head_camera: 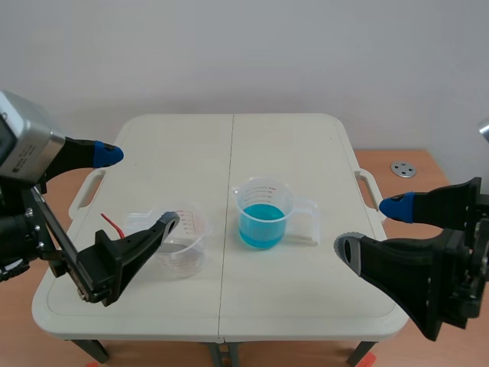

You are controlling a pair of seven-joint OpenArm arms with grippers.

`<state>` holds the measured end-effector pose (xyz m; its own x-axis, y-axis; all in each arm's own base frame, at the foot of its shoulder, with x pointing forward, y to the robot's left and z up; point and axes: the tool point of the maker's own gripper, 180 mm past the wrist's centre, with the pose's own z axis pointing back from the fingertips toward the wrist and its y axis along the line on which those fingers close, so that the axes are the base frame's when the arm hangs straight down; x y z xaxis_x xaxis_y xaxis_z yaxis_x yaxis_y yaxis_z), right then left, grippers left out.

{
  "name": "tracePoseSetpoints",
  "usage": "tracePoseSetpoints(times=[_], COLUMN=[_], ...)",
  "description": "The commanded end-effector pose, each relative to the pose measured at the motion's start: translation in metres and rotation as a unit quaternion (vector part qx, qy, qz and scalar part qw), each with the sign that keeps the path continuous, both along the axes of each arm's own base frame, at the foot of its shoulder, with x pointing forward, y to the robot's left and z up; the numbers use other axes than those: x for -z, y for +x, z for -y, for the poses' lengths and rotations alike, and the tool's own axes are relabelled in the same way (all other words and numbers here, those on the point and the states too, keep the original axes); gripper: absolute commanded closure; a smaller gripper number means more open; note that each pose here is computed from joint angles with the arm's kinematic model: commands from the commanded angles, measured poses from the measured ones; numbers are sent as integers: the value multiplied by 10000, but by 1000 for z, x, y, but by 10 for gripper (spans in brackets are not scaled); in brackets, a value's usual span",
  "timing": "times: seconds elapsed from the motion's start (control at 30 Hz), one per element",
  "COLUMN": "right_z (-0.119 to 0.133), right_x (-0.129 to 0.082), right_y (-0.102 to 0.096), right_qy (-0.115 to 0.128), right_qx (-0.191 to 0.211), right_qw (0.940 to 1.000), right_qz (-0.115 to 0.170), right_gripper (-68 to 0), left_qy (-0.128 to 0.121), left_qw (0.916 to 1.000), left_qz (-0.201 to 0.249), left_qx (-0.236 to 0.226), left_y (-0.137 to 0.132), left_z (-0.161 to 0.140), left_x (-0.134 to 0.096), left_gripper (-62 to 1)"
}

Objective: Hold the metal plate by the orange handle, dip it into the blue solution, take it out and point at it, then put the plate back in the beaker on the left.
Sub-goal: 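Return to the home posture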

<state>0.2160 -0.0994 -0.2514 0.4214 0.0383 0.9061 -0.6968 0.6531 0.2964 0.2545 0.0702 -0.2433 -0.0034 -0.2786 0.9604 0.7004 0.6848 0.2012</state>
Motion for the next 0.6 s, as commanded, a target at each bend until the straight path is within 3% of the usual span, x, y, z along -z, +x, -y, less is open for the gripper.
tracePoseSetpoints(times=[0.0,0.57], right_z=[-1,-2], right_x=[-11,-12], right_y=[4,4], right_qy=[59,83], right_qx=[-52,-36], right_qw=[9998,9998], right_qz=[185,187], right_gripper=[-663,-663], left_qy=[-96,-91], left_qw=[9999,9999], left_qz=[93,91], left_qx=[-17,-17], left_y=[0,0], left_z=[1,1], left_x=[-7,-7], left_gripper=[-623,-623])
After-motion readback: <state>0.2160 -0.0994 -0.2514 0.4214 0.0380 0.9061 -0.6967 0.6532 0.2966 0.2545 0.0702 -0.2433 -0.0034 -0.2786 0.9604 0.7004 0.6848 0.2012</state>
